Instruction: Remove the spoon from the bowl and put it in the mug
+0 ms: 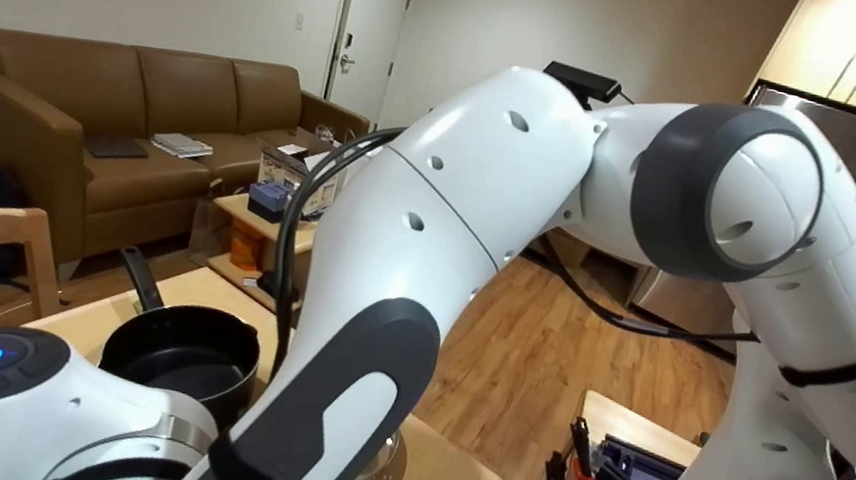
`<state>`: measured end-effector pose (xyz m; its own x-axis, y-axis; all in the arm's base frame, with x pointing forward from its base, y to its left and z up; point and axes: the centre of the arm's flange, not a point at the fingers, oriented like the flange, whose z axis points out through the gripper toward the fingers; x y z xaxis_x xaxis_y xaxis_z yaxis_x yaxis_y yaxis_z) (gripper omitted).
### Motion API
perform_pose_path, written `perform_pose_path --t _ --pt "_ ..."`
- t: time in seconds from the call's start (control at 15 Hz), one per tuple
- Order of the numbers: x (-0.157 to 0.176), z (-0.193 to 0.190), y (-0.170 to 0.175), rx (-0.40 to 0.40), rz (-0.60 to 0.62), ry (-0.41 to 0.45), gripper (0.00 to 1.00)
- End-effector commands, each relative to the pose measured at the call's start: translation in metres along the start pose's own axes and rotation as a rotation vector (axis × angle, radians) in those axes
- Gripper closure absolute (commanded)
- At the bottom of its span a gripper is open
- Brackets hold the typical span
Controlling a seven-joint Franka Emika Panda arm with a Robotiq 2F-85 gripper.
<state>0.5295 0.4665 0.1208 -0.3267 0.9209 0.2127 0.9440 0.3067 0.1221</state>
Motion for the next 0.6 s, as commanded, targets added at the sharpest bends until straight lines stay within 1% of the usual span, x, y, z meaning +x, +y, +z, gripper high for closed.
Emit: perform_pose_path --t 0.0,0.07,0.2,0.33,0.4,0.53 --pt "0.000 0.002 0.003 0.013 -0.009 0.003 0.80" --pt "0.001 0.003 0.003 0.013 -0.011 0.004 0.87" --pt "0.002 0.004 0.002 0.015 -0.017 0.006 0.98" --pt "0.008 0.001 -0.001 0.010 -0.026 -0.001 0.99" --pt "0.013 -0.003 -0.005 -0.008 -0.037 -0.008 0.96" --pt "0.019 -0.002 -0.013 -0.043 -0.079 -0.013 0.96"
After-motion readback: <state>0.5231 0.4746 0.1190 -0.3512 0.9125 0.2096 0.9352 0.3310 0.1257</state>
